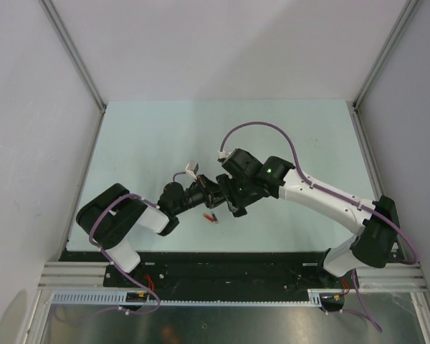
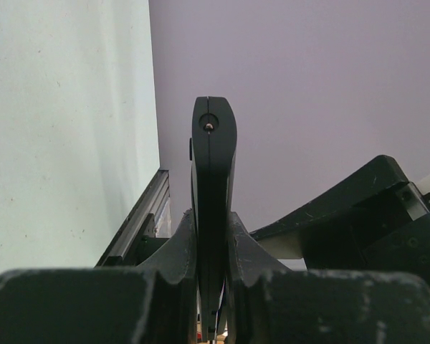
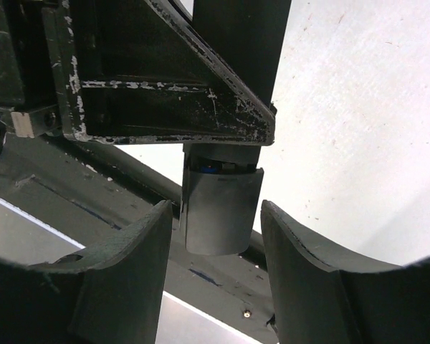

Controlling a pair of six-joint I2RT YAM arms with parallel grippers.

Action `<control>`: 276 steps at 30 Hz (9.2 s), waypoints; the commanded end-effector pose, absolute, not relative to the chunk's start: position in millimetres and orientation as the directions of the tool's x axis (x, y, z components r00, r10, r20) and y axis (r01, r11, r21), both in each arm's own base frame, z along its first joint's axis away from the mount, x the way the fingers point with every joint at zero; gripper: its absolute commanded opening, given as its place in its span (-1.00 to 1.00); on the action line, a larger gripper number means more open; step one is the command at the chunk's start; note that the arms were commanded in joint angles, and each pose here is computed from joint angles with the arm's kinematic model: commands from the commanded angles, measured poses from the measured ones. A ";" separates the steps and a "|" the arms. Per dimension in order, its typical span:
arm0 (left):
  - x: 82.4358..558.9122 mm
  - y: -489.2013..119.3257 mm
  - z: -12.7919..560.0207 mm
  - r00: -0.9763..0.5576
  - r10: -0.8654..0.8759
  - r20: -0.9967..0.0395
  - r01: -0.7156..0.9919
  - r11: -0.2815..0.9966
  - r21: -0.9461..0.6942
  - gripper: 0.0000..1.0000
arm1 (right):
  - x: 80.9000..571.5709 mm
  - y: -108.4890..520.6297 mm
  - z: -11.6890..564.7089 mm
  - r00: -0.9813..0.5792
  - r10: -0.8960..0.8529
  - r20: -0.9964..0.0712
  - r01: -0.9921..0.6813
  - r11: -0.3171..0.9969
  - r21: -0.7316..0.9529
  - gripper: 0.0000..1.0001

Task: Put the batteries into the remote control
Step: Load the battery cover into the remote control.

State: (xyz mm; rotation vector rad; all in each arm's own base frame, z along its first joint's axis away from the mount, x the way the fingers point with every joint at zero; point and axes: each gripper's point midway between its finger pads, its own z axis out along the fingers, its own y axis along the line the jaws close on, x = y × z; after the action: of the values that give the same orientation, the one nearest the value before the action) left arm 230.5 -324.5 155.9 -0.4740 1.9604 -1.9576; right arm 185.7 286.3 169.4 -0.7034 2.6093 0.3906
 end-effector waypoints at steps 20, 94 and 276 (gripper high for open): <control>210.5 -313.1 254.1 -0.873 -0.461 -0.159 0.308 -0.270 -0.912 -1.00 | 223.1 261.6 254.2 -0.772 -0.095 -0.628 -0.409 0.831 0.376 0.49; 215.5 -296.8 297.1 -0.858 -0.485 -0.166 0.363 -0.345 -0.865 -1.00 | 190.4 288.7 188.3 -0.960 0.046 -0.276 -0.235 0.404 0.884 -0.42; 107.4 -281.1 323.0 -0.912 -0.148 -0.383 0.407 -0.441 -0.800 -1.00 | 184.5 310.2 165.3 -0.990 -0.057 -0.132 -0.144 0.368 0.919 -0.71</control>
State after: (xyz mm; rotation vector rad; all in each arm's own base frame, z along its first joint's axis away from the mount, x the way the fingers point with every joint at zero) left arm 180.7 -296.2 221.0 -0.2424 1.9415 -2.1464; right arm 137.5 309.7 207.7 -0.4614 2.4444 1.9999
